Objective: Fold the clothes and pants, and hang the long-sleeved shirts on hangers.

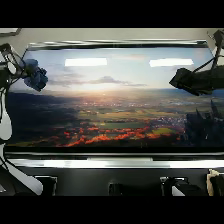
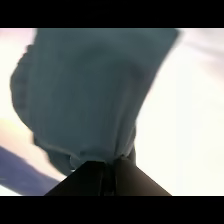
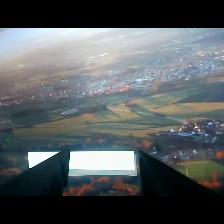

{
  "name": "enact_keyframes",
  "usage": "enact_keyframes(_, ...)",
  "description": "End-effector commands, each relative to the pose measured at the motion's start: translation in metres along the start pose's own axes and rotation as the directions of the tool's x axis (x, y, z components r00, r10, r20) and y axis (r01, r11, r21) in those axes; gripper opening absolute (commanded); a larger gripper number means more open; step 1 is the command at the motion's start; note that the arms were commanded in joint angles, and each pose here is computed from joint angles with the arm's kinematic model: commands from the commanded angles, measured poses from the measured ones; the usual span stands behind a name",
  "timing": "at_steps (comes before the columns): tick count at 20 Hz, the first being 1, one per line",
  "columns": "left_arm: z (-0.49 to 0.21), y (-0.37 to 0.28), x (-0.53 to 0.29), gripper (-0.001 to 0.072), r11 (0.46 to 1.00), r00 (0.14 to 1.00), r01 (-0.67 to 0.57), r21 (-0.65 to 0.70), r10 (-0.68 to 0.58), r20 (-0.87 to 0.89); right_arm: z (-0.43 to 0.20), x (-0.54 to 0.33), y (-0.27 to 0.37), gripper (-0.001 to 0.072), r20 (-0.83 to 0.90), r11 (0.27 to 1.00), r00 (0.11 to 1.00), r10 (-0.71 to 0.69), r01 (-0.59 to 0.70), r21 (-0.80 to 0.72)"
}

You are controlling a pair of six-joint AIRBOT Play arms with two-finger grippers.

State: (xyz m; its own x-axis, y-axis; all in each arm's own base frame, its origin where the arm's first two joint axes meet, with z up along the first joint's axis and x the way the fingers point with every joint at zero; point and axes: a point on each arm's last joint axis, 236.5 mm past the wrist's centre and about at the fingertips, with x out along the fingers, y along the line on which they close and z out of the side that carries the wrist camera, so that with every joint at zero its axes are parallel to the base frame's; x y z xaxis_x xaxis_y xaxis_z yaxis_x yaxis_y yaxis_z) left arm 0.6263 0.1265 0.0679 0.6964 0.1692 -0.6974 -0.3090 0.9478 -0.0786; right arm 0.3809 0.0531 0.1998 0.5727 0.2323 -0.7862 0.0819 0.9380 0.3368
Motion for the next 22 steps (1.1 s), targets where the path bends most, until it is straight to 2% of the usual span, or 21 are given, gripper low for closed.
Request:
enact_keyframes(1,0.021,-0.099,-0.12,0.0014,0.978,0.978,0.207,0.009,-0.207,0.015,0.0,0.0,0.002,0.0473,-0.001,1.0,1.0,0.011,-0.011,0.002)
enact_keyframes(3,0.006,-0.163,-0.192,0.0014,0.941,0.941,0.337,0.013,-0.337,-0.023,-0.004,-0.002,0.004,0.0477,-0.012,1.0,1.0,0.017,-0.017,0.002)
enact_keyframes(6,-0.049,-0.256,-0.28,0.0014,0.834,0.831,0.547,0.066,-0.532,-0.162,-0.007,-0.017,0.009,0.048,0.006,0.999,1.0,0.03,-0.03,-0.017)
enact_keyframes(9,-0.123,-0.332,-0.33,0.0014,0.76,0.732,0.649,0.05,-0.605,-0.314,-0.009,-0.051,0.017,0.048,0.073,0.997,0.996,0.048,-0.043,-0.072)
enact_keyframes(11,-0.184,-0.375,-0.346,0.0014,0.726,0.673,0.686,0.042,-0.612,-0.415,-0.015,-0.079,0.02,0.0481,0.125,0.993,0.991,0.051,-0.036,-0.114)
enact_keyframes(17,-0.383,-0.457,-0.329,0.0014,0.698,0.569,0.709,0.098,-0.485,-0.664,-0.033,-0.148,-0.009,0.0478,0.265,0.984,0.961,-0.076,0.115,-0.136)
enact_keyframes(20,-0.451,-0.48,-0.323,0.002,0.686,0.501,0.724,0.071,-0.453,-0.738,-0.038,-0.165,-0.007,0.0478,0.305,0.986,0.95,-0.069,0.112,-0.125)
enact_keyframes(21,-0.463,-0.482,-0.325,0.0087,0.689,0.47,0.724,0.04,-0.45,-0.759,-0.04,-0.166,-0.007,0.048,0.305,0.991,0.95,-0.068,0.1,-0.09)
enact_keyframes(22,-0.465,-0.484,-0.329,0.0309,0.691,0.44,0.723,0.002,-0.458,-0.772,-0.041,-0.166,-0.007,0.0482,0.3,0.995,0.951,-0.069,0.089,-0.053)
